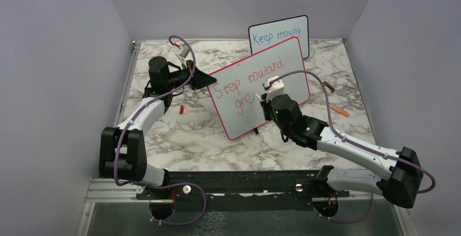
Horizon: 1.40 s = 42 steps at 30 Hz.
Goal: Write a sentence on the whiteboard
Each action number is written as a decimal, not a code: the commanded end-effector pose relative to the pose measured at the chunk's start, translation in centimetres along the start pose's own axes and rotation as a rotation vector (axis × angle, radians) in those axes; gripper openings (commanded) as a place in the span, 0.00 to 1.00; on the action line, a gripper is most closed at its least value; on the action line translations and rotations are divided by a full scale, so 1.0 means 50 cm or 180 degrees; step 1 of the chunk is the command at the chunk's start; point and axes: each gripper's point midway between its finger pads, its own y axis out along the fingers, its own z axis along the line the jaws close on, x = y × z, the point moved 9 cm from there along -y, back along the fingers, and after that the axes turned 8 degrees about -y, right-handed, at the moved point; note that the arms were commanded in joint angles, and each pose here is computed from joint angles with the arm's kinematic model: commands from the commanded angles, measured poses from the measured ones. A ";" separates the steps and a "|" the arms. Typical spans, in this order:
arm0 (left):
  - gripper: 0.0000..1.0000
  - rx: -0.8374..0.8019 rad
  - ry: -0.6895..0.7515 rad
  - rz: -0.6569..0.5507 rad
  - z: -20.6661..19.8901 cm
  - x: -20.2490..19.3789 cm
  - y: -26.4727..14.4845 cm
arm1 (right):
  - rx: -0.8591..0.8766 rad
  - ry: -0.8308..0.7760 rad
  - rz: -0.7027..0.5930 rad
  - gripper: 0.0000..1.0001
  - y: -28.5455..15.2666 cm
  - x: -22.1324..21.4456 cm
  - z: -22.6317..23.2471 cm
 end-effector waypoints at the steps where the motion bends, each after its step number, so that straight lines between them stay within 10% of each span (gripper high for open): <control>1: 0.00 0.0061 -0.0153 0.0111 0.019 -0.015 0.000 | 0.0149 0.0025 -0.0139 0.00 0.004 0.011 0.008; 42: 0.00 0.0012 -0.0123 0.0149 0.016 -0.015 0.002 | 0.0141 -0.0028 -0.0172 0.00 0.023 0.026 0.016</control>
